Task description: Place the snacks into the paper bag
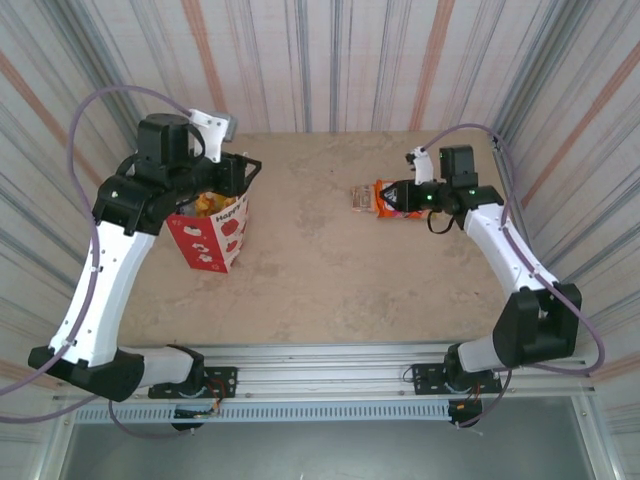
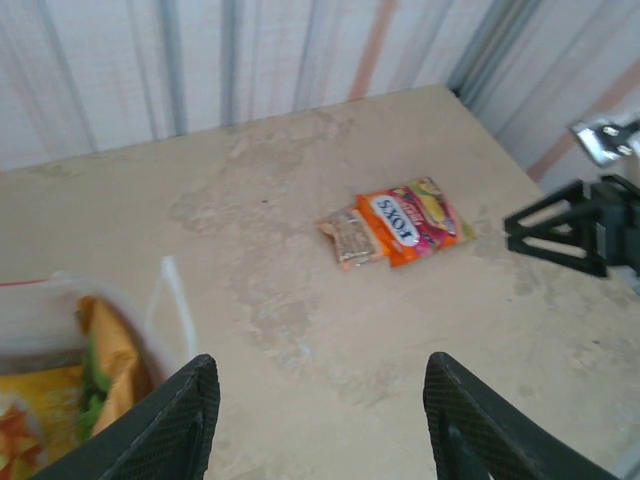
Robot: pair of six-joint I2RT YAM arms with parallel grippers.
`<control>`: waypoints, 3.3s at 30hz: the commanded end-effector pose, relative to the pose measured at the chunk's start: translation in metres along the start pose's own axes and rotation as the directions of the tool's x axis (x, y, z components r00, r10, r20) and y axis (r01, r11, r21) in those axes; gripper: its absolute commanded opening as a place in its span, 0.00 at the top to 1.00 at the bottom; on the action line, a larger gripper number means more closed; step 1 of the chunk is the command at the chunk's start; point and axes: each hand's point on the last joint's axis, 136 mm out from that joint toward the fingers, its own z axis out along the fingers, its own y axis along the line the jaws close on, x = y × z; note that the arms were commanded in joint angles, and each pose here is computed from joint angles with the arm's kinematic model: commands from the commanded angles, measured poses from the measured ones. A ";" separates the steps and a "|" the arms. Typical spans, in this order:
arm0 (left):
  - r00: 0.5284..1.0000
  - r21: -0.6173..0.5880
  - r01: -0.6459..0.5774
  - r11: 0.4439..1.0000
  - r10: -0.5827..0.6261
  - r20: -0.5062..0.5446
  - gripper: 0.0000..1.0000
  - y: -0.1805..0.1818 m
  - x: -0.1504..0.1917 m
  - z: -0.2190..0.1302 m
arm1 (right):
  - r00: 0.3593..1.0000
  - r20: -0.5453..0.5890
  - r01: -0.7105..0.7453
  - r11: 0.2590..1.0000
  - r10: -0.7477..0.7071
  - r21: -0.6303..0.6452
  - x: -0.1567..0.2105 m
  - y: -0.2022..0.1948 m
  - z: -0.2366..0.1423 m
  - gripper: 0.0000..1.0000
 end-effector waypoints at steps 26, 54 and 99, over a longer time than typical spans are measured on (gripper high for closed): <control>0.975 0.391 -0.179 0.903 0.215 -0.050 0.42 -0.124 -0.011 0.127 | 0.871 -0.271 -0.277 0.865 0.410 0.419 0.025 -0.235 0.073 0.40; 0.978 0.404 -0.174 0.898 0.207 -0.039 0.41 -0.122 -0.016 0.133 | 0.823 -0.342 -0.322 0.869 0.453 0.376 0.057 -0.244 0.111 0.82; 0.933 0.623 -0.251 0.741 0.357 -0.049 0.41 -0.158 0.084 0.122 | 0.718 -0.245 0.613 0.758 -0.652 -0.221 0.041 0.081 -0.078 1.00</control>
